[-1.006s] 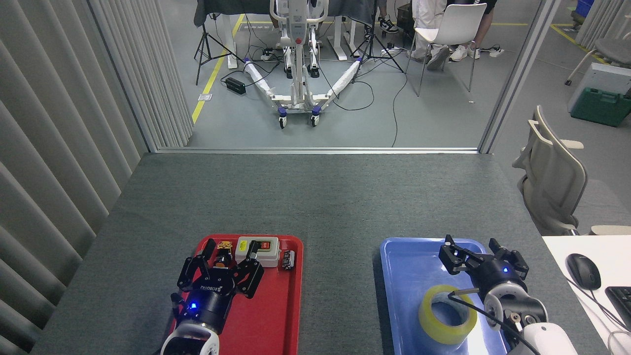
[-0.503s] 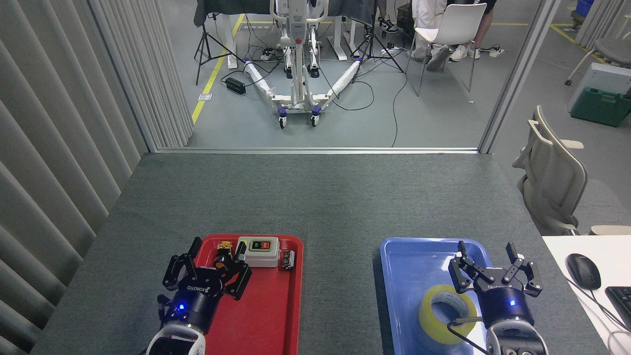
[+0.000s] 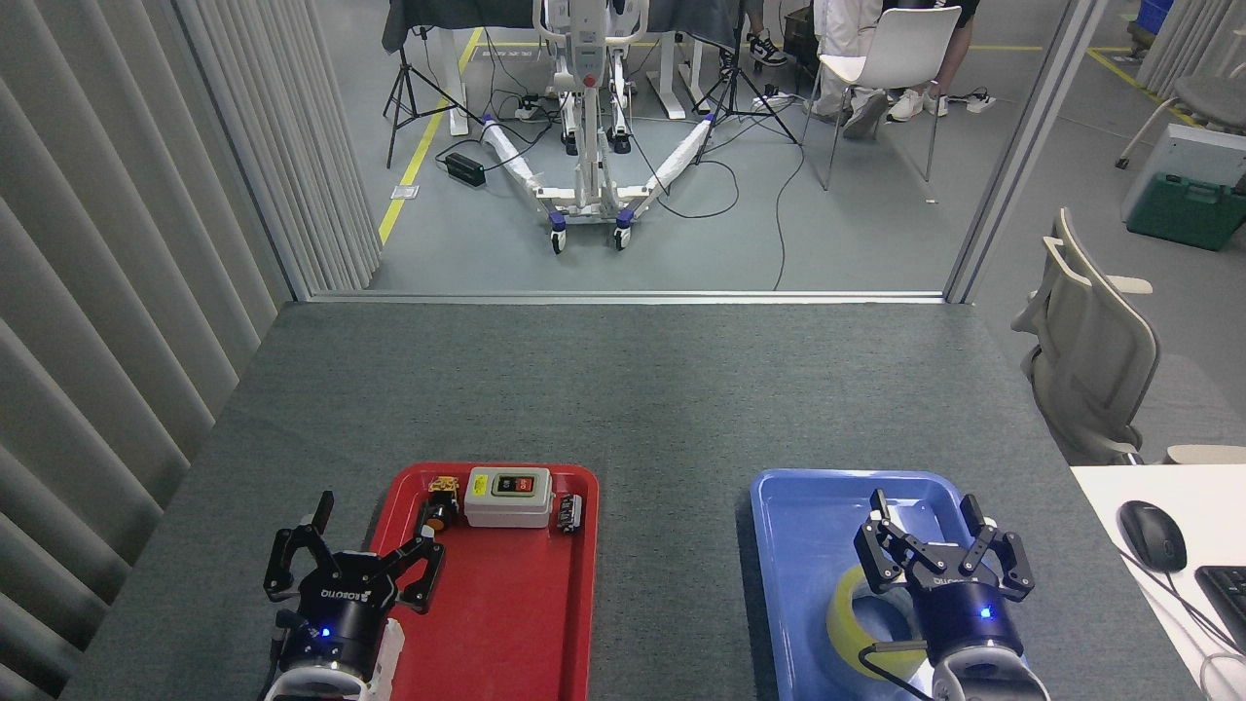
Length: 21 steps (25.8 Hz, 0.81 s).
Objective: Place and move tape with both arms
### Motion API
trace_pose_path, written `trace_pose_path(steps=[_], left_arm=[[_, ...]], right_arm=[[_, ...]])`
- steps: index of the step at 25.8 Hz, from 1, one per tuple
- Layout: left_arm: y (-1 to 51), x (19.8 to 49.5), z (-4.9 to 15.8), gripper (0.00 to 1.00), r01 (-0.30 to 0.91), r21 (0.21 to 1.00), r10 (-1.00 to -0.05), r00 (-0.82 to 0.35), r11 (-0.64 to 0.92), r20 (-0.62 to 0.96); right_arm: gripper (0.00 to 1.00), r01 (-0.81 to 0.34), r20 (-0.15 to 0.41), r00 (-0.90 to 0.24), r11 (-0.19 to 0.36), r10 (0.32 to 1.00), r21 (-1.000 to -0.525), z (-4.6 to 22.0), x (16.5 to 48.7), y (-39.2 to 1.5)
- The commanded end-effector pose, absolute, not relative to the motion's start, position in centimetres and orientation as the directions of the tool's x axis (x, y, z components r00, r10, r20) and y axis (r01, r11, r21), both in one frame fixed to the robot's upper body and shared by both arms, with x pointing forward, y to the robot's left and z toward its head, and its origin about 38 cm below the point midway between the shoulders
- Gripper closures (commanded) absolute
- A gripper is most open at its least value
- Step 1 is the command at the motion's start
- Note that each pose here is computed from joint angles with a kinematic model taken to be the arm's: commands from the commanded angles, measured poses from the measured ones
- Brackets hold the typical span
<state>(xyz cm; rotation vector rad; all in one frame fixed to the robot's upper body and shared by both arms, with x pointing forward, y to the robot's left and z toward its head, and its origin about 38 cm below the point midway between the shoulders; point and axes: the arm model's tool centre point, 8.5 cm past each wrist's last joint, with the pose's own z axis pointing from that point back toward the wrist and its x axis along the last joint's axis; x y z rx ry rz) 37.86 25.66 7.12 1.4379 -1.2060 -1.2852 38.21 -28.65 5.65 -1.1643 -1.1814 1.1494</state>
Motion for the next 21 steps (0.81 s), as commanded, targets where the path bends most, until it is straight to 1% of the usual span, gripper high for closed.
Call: trace_pose_path(steps=[1, 4, 6, 13, 17, 19, 21], left_arm=[[25.6, 37.7, 7.0, 0.0, -0.119, 0.979, -0.986, 0.007, -0.163, -0.164], [25.6, 37.6, 7.2, 0.0, -0.124, 0.981, -0.989, 0.001, -0.147, -0.148], [25.7, 37.1, 6.8, 0.0, -0.114, 0.986, -0.992, -0.001, -0.123, -0.124], [25.7, 37.0, 6.7, 0.0, -0.112, 0.989, -0.995, -0.003, -0.101, -0.102], [25.8, 36.0, 6.0, 0.0, -0.092, 0.991, -0.995, -0.009, -0.101, -0.103], [26.1, 35.5, 5.6, 0.0, -0.08, 0.992, -0.995, -0.005, -0.102, -0.103], [26.2, 35.4, 5.8, 0.0, -0.085, 0.992, -0.996, -0.003, -0.09, -0.09]], right_arm=[[0.0, -0.039, 0.095, 0.021, 0.096, 0.995, -0.995, 5.3, 37.6, -27.8], [0.0, -0.016, 0.096, -0.005, 0.096, 0.995, -0.995, 6.0, 36.8, -27.5], [0.0, -0.013, 0.097, -0.014, 0.097, 0.995, -0.995, 6.1, 36.4, -27.5], [0.0, -0.021, 0.101, -0.012, 0.1, 0.995, -0.995, 5.8, 36.0, -27.5], [0.0, -0.024, 0.098, -0.01, 0.097, 0.995, -0.995, 5.7, 35.8, -27.6], [0.0, -0.03, 0.097, -0.009, 0.096, 0.995, -0.995, 5.4, 35.2, -27.6], [0.0, -0.031, 0.097, -0.011, 0.096, 0.995, -0.995, 5.4, 34.4, -27.6]])
